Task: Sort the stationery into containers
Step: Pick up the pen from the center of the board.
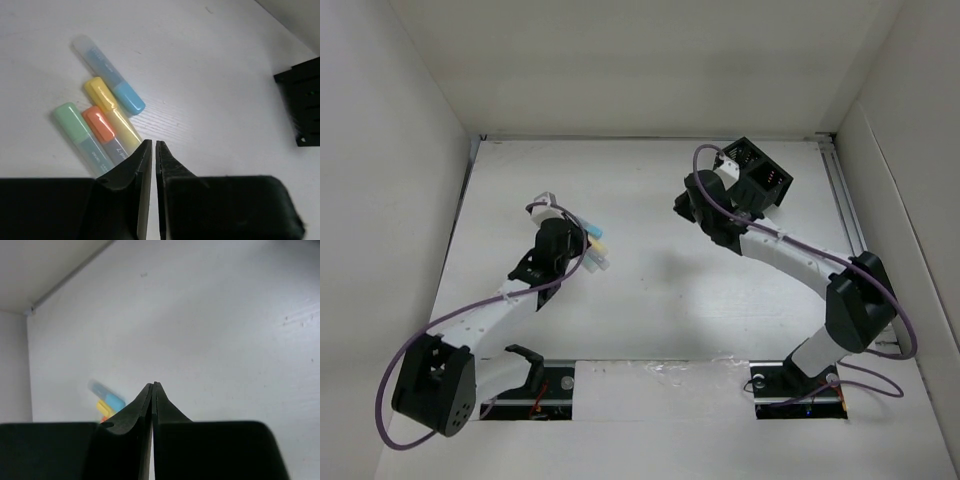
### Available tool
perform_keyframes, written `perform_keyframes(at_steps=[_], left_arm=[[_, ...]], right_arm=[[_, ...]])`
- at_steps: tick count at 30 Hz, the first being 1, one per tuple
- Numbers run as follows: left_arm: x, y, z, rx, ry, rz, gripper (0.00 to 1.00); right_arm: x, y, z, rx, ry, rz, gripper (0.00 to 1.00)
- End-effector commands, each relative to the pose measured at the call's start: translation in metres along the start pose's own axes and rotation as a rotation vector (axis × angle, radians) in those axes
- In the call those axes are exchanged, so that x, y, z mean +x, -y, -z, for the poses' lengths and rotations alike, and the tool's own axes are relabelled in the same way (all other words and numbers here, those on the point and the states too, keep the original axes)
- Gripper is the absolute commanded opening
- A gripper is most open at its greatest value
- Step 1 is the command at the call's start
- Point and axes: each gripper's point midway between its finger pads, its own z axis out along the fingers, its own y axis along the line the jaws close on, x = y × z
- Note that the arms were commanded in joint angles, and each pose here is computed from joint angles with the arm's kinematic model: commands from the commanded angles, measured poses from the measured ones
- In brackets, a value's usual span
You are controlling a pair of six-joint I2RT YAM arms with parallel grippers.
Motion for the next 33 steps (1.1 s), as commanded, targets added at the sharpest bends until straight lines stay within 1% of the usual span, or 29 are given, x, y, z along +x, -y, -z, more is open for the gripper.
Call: perform_keyframes(at_steps=[1, 2, 4, 5, 6, 7, 8, 11, 12, 15, 18, 25, 29, 30, 32, 33], left_arm=[[-0.016, -0.002, -0.007, -0.076, 0.034, -0.010, 0.05], [-0.009, -0.006, -0.009, -0.096, 0.013, -0.007, 0.05], [-0.003, -0.014, -0.011, -0.127, -0.003, -0.004, 0.13], [0.000, -0.017, -0.010, -0.141, -0.018, -0.010, 0.16], [0.008, -0.024, -0.009, -0.155, -0.032, -0.005, 0.20], [0.015, -0.030, -0.008, -0.171, -0.049, -0.012, 0.28], [0.018, -0.034, -0.007, -0.178, -0.057, -0.016, 0.32], [0.030, -0.041, -0.003, -0.185, -0.095, -0.024, 0.44], [0.034, -0.045, -0.002, -0.192, -0.103, -0.027, 0.46], [0.044, -0.053, -0.003, -0.216, -0.128, -0.038, 0.47], [0.053, -0.060, -0.006, -0.237, -0.151, -0.048, 0.44], [0.062, -0.060, -0.014, -0.239, -0.178, -0.042, 0.34], [0.067, -0.066, -0.014, -0.256, -0.199, -0.059, 0.34], [0.066, -0.064, -0.015, -0.249, -0.191, -0.056, 0.35], [0.071, -0.065, -0.017, -0.247, -0.208, -0.067, 0.39], [0.077, -0.069, -0.018, -0.256, -0.232, -0.072, 0.39]], right_arm=[[0.001, -0.018, 0.016, -0.067, -0.035, -0.011, 0.10], [0.008, -0.015, 0.017, -0.072, -0.059, 0.007, 0.12], [0.022, -0.015, 0.018, -0.082, -0.120, 0.020, 0.15], [0.026, -0.009, 0.017, -0.067, -0.131, 0.028, 0.21], [0.028, -0.010, 0.018, -0.074, -0.142, 0.018, 0.24], [0.034, -0.007, 0.018, -0.074, -0.164, 0.023, 0.27], [0.036, -0.008, 0.019, -0.079, -0.173, 0.014, 0.30], [0.043, -0.006, 0.018, -0.098, -0.201, 0.008, 0.31], [0.045, -0.007, 0.019, -0.108, -0.214, 0.008, 0.32], [0.051, -0.005, 0.017, -0.109, -0.229, 0.010, 0.32], [0.052, -0.006, 0.018, -0.116, -0.237, 0.010, 0.32], [0.052, -0.009, 0.019, -0.136, -0.254, 0.002, 0.32], [0.056, -0.008, 0.017, -0.134, -0.267, 0.005, 0.32], [0.056, -0.008, 0.017, -0.135, -0.267, 0.005, 0.32], [0.058, -0.009, 0.018, -0.143, -0.279, 0.005, 0.32], [0.058, -0.009, 0.018, -0.145, -0.279, 0.014, 0.32]])
